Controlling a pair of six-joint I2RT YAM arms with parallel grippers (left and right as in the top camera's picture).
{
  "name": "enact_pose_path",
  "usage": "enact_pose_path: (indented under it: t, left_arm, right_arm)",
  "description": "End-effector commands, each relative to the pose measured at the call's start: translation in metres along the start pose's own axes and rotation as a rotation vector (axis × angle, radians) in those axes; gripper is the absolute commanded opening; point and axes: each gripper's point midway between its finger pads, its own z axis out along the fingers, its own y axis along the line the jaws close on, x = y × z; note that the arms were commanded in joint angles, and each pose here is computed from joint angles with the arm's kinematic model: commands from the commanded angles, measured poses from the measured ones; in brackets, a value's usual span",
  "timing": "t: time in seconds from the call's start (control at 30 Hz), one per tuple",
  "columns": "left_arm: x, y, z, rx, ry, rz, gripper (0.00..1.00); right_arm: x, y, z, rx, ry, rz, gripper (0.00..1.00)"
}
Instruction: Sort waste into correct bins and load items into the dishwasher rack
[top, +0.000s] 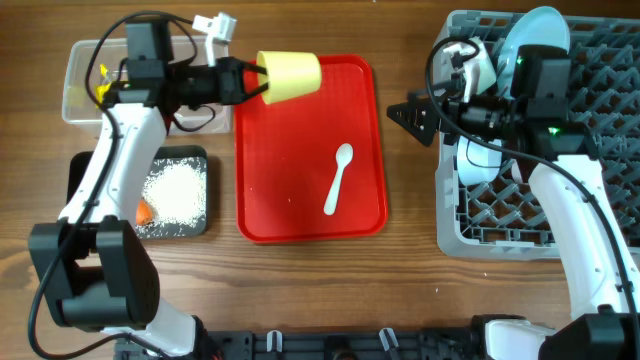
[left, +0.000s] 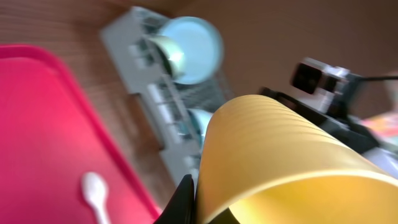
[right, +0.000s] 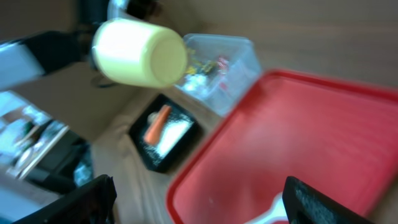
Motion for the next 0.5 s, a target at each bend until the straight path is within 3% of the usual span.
enact_pose_path:
  t: [0.0,0.47]
  left_arm:
    - [0.01,-0.042,-0.005,0.231,0.06,0.003,0.04]
    - [0.031,-0.063,0.033,0.288,0.15,0.08,0.04]
  right_arm:
    - [-0.005,0.036,0.005,-0.194,-0.009,-0.037,0.89]
    - [-0.022,0.079,0.053,-0.323,-0.014,-0.105,0.91]
